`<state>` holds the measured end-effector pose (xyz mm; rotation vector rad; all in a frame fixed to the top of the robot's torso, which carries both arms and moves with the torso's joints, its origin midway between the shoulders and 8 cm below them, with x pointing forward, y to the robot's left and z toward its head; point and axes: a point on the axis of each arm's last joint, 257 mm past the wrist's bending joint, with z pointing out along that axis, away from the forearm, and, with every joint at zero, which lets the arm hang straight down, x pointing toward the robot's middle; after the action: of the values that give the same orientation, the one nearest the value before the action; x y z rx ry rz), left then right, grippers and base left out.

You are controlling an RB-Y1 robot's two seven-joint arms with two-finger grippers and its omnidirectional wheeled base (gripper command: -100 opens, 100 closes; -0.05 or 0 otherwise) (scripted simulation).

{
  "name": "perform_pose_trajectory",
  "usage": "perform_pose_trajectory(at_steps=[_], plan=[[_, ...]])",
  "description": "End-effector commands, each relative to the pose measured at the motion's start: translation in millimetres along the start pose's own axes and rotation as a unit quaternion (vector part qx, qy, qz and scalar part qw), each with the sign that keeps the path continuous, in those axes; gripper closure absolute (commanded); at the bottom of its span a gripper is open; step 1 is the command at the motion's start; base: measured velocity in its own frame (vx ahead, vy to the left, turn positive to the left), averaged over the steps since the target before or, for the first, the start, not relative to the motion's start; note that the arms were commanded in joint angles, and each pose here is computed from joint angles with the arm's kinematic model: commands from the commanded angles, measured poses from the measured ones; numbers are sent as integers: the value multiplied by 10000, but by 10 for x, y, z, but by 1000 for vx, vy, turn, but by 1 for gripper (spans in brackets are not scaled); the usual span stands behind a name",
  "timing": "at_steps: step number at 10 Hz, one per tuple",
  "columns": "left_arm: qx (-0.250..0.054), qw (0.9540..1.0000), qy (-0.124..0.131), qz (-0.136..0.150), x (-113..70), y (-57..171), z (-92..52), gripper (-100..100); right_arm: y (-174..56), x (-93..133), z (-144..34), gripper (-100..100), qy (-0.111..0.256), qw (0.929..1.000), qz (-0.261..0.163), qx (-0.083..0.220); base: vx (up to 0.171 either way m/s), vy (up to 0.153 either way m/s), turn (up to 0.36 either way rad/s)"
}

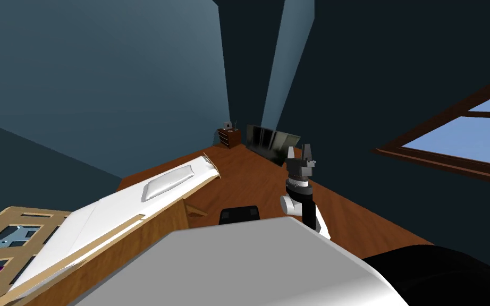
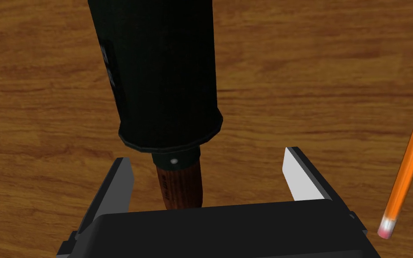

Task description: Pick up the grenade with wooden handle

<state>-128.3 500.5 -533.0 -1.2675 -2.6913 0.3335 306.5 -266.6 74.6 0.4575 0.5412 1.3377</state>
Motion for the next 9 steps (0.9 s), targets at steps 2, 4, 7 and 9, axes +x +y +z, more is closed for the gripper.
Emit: perform_pose_trajectory(at_steps=[2, 4, 7, 9], plan=[[-12, 9992, -149, -357, -58, -8, 7, -100, 0, 0, 0, 0, 0, 10000, -1, 1, -69, -5, -230], [44, 9972, -126, -738, 30, -165, 59, -100, 0, 0, 0, 0, 0, 10000, 0, 0, -196, -49, -402], [79, 9918, -152, -1268, 90, -311, 105, -100, -1, -1, -1, 0, 0, 10000, -2, 2, -92, -38, -285], [55, 9876, -272, -1545, 30, -286, 102, -100, -1, -1, -1, 0, 0, 10000, -2, 3, 1, -59, -200]])
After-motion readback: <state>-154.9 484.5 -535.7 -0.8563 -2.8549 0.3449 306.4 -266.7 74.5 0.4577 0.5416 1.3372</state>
